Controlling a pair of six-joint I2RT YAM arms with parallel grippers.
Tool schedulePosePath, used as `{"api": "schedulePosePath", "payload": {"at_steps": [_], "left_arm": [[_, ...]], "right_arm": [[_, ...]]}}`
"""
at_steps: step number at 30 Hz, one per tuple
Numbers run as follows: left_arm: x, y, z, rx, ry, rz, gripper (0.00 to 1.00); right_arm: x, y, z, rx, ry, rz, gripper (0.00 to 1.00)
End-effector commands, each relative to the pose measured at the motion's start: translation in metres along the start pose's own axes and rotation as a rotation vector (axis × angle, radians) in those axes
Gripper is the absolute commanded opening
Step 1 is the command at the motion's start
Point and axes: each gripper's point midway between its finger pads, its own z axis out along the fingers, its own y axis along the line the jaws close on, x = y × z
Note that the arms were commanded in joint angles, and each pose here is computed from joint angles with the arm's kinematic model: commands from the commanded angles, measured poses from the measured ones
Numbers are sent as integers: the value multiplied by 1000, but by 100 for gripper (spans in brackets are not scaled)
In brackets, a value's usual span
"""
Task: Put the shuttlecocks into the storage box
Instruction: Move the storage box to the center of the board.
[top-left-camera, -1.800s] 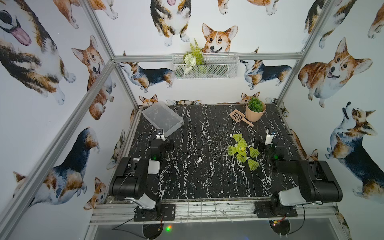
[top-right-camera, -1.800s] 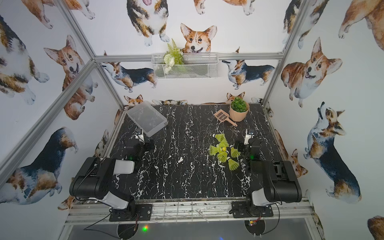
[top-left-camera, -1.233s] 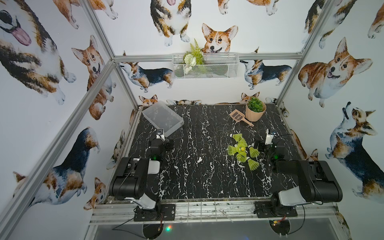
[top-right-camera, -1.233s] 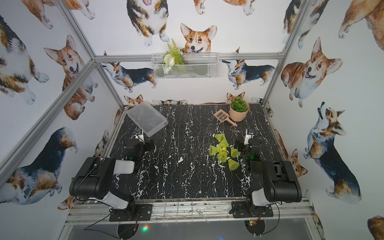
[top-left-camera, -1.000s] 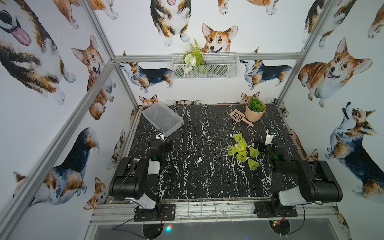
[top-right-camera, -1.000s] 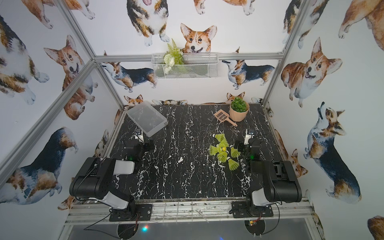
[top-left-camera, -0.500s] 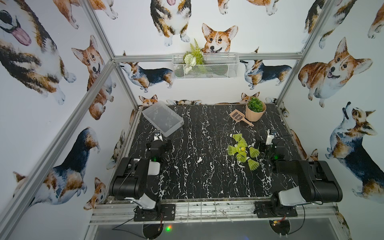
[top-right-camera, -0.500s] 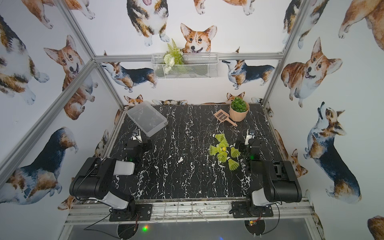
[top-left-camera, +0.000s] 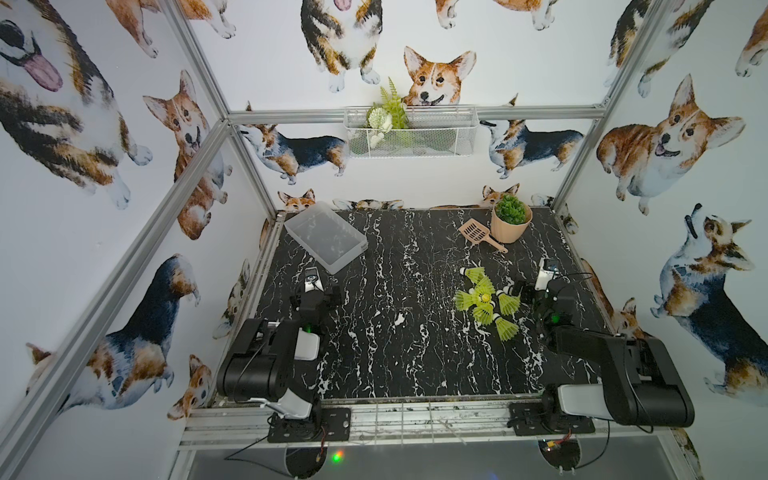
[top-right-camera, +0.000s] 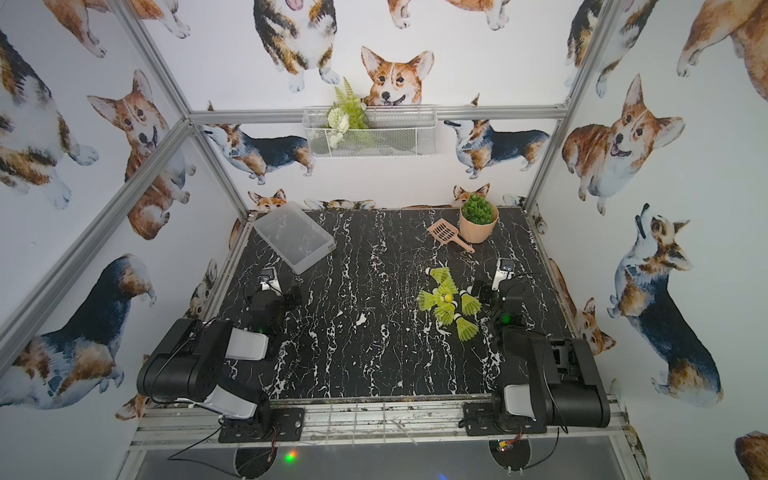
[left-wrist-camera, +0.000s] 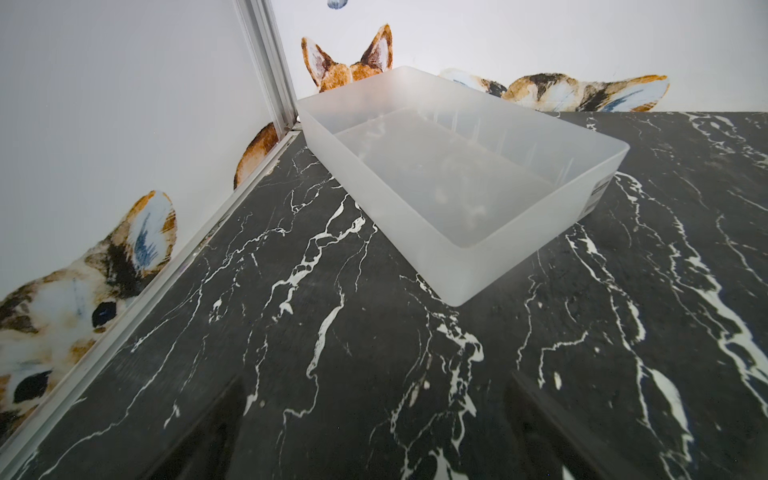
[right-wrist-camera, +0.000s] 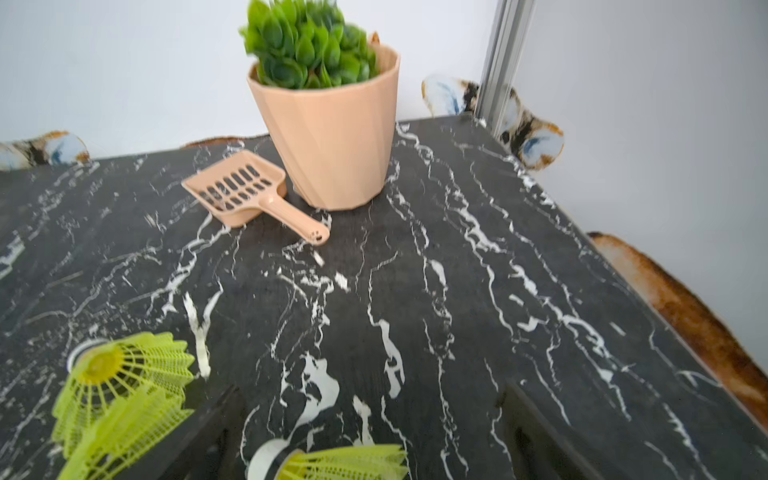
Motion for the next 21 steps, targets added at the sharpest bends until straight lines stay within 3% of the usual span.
{"api": "schedulePosePath", "payload": {"at_steps": [1, 7, 10, 14, 18, 21], "left_arm": [[-28, 0, -12, 16, -159, -32, 100], [-37, 5, -19, -13, -176, -35, 100], [-57, 11, -24, -42, -150, -52, 100], [-83, 23, -22, -116, -26, -128, 100], [-89, 30, -10, -167, 157, -220, 100], [-89, 24, 9, -87, 302, -338, 100]], "right_arm": [[-13, -5, -9, 39, 33, 25, 100], [-33, -3, -33, 32, 40, 126, 100], [-37, 4, -40, 2, 59, 146, 100], [-39, 11, -43, -2, 135, 151, 100], [-43, 21, -39, -11, 219, 143, 100], [-46, 27, -37, -16, 275, 138, 100]]}}
